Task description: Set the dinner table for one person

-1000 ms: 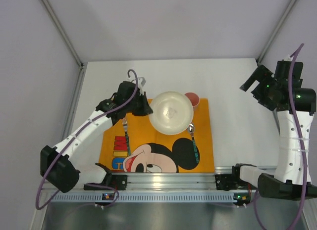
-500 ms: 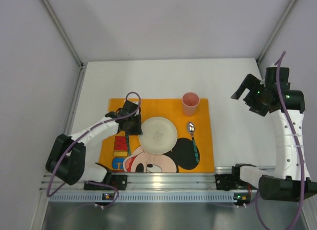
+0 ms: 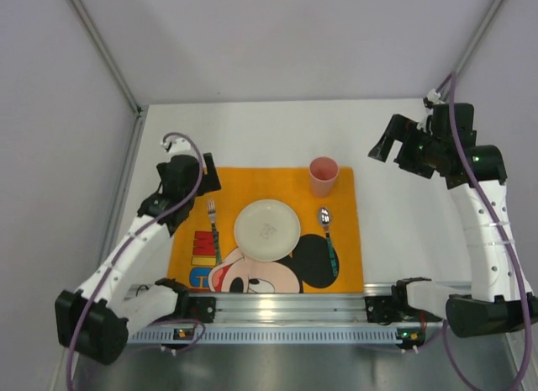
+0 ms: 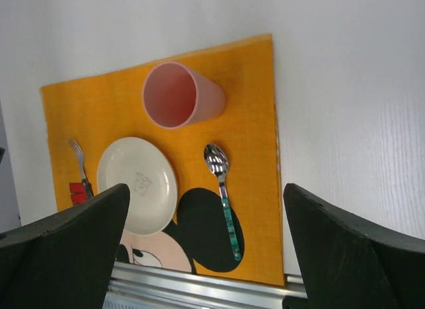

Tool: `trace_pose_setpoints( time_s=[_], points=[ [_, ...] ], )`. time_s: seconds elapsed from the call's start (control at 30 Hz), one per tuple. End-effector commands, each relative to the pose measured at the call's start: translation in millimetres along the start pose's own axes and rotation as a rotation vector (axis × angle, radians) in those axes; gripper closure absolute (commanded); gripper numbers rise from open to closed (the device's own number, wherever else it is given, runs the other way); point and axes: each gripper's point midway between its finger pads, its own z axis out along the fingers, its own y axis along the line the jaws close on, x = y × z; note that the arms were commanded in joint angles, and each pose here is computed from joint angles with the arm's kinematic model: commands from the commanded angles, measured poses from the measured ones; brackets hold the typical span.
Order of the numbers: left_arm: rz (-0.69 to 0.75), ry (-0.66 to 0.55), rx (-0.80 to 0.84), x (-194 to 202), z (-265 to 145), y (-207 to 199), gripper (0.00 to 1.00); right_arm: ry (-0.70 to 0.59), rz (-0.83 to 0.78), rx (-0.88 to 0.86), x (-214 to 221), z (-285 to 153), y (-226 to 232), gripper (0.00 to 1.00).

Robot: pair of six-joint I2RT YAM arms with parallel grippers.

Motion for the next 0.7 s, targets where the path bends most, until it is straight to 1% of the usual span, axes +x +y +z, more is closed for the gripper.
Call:
trace_pose_setpoints(
  time_s=[0.0, 0.03, 0.07, 0.1, 0.13, 0.17, 0.2, 0.23, 0.27, 0.3, 0.33, 0.37, 0.4, 0.43, 0.5, 0.53, 0.57, 0.63, 0.67],
  points=[
    [0.023, -0.296, -0.083, -25, 4, 38, 0.01, -0.1, -0.074, -0.127, -28, -11, 34, 0.0],
    [0.006, -0.385, -0.062, -34, -4, 39, 0.01, -0.094, -0.08, -0.133, -26, -10, 36, 0.0],
    [0.001, -0.502, -0.041, -49, -9, 37, 0.01, -0.101, -0.087, -0.143, -26, -11, 39, 0.0],
    [0.04, -0.502, -0.049, -19, 2, 47, 0.01, -0.101, -0.093, -0.148, -23, -12, 40, 0.0],
    [0.098, -0.553, -0.061, -17, 1, 53, 0.01, -0.095, -0.105, -0.163, -20, -13, 44, 0.0],
    [0.102, -0.589, -0.066, -12, 3, 57, 0.01, -0.097, -0.117, -0.179, -18, -14, 48, 0.0],
    [0.101, -0.624, -0.007, -8, 6, 50, 0.01, -0.098, -0.122, -0.19, -16, -16, 50, 0.0],
    [0.095, -0.579, -0.04, 1, 21, 63, 0.01, -0.089, -0.129, -0.2, -12, -15, 52, 0.0],
    [0.08, -0.569, -0.046, 3, 28, 67, 0.01, -0.092, -0.13, -0.213, -11, -16, 54, 0.0],
    [0.068, -0.596, -0.038, 1, 32, 67, 0.01, -0.097, -0.132, -0.22, -10, -18, 54, 0.0],
    [0.066, -0.554, -0.007, 11, 47, 68, 0.01, -0.111, -0.138, -0.232, -12, -19, 57, 0.0],
    [0.052, -0.546, 0.017, 15, 54, 69, 0.01, -0.124, -0.138, -0.238, -13, -21, 57, 0.0],
    [0.045, -0.488, 0.008, 30, 72, 77, 0.01, -0.133, -0.143, -0.244, -13, -22, 58, 0.0],
    [0.053, -0.539, 0.03, 16, 74, 73, 0.02, -0.143, -0.144, -0.247, -15, -23, 59, 0.0],
    [0.103, -0.537, 0.05, 2, 85, 65, 0.01, -0.147, -0.147, -0.25, -18, -20, 61, 0.0],
    [0.105, -0.496, 0.036, 10, 98, 71, 0.02, -0.142, -0.151, -0.253, -18, -19, 62, 0.0],
    [0.103, -0.496, 0.063, 7, 105, 68, 0.02, -0.143, -0.15, -0.259, -19, -18, 64, 0.0],
    [0.103, -0.484, 0.076, 22, 119, 73, 0.03, -0.146, -0.152, -0.273, -20, -13, 68, 0.0],
    [0.102, -0.44, 0.083, 28, 124, 72, 0.02, -0.146, -0.15, -0.284, -20, -12, 70, 0.0]
  ],
)
